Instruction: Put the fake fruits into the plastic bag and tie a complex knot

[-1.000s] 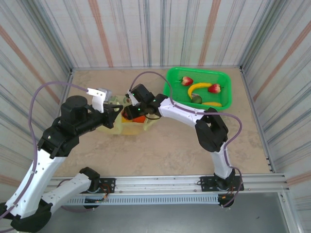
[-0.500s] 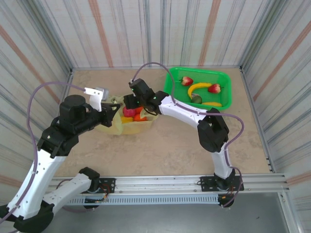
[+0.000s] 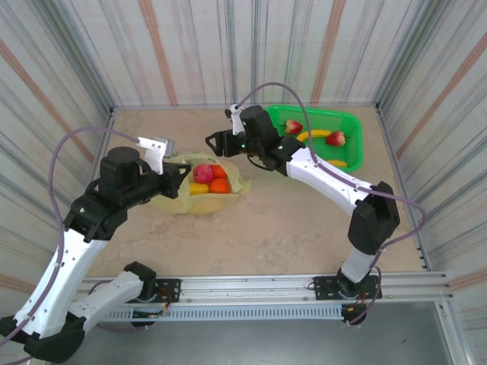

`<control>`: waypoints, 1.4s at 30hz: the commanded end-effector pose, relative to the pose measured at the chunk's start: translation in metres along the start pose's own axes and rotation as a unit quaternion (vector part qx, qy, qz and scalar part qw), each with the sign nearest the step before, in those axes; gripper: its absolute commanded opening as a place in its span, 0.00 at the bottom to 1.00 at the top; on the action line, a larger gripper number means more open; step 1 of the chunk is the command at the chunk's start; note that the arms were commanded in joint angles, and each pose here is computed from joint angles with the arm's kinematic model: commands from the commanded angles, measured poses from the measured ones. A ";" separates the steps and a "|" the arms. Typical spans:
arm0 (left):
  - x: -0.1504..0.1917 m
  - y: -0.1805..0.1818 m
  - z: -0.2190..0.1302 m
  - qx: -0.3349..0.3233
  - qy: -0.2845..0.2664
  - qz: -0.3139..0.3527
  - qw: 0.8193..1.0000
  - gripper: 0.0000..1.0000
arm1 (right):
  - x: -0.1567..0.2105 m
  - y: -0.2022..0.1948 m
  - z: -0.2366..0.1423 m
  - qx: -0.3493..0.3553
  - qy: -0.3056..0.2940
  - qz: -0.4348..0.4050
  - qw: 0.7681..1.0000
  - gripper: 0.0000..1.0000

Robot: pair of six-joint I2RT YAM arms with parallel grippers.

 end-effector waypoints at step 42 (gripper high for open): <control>-0.014 -0.007 -0.008 0.026 -0.018 -0.002 1.000 0.00 | -0.027 -0.363 -0.146 0.537 0.031 0.410 0.736 0.72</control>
Point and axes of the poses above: each hand's point on the last joint's axis, 136 mm out from that joint toward the fingers, its own z axis out along the fingers, its own y axis along the line the jaws close on, x = y × z, the point moved 5 cm from there along -z, back along the fingers, and after that the axes turned 14 degrees about z, right-handed, at the moved point
